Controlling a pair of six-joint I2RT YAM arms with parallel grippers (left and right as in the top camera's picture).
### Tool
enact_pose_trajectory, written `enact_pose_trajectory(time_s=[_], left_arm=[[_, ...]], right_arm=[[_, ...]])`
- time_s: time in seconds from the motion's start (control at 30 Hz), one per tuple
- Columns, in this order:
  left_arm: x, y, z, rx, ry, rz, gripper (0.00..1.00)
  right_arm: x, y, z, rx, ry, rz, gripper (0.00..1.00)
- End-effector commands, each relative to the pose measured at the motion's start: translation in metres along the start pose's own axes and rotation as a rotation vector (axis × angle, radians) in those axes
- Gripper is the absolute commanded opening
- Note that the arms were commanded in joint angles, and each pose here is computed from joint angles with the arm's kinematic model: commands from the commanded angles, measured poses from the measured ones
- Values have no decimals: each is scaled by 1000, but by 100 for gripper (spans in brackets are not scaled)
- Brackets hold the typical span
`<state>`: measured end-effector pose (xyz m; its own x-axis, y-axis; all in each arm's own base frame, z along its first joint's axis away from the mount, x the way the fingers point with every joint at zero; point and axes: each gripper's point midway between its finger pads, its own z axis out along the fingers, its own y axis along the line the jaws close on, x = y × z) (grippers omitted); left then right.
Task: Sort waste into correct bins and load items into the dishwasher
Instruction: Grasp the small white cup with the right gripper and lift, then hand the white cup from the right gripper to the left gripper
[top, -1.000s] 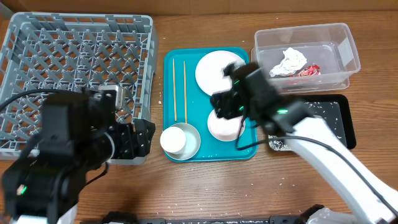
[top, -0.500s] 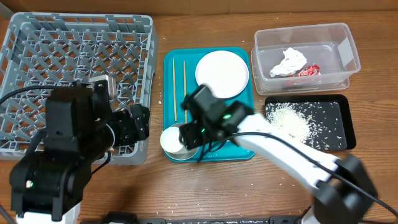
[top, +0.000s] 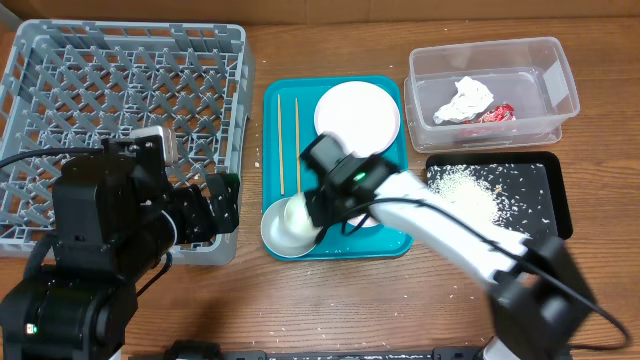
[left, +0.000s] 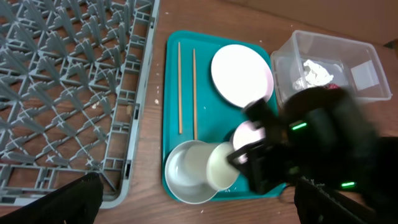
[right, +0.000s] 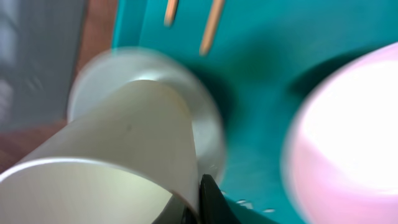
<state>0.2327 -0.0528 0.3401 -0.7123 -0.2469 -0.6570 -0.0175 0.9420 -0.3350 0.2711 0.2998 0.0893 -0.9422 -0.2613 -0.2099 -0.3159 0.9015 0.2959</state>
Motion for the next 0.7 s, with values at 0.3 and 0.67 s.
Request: enact_pose_trajectory(time_s=[0.3, 0.67], left_arm=[[-36, -126, -2, 826, 98, 85, 100], [-26, -161, -38, 1350, 324, 121, 100]], right_arm=[[-36, 14, -289, -800, -526, -378, 4], [-13, 34, -327, -1047, -545, -550, 4]])
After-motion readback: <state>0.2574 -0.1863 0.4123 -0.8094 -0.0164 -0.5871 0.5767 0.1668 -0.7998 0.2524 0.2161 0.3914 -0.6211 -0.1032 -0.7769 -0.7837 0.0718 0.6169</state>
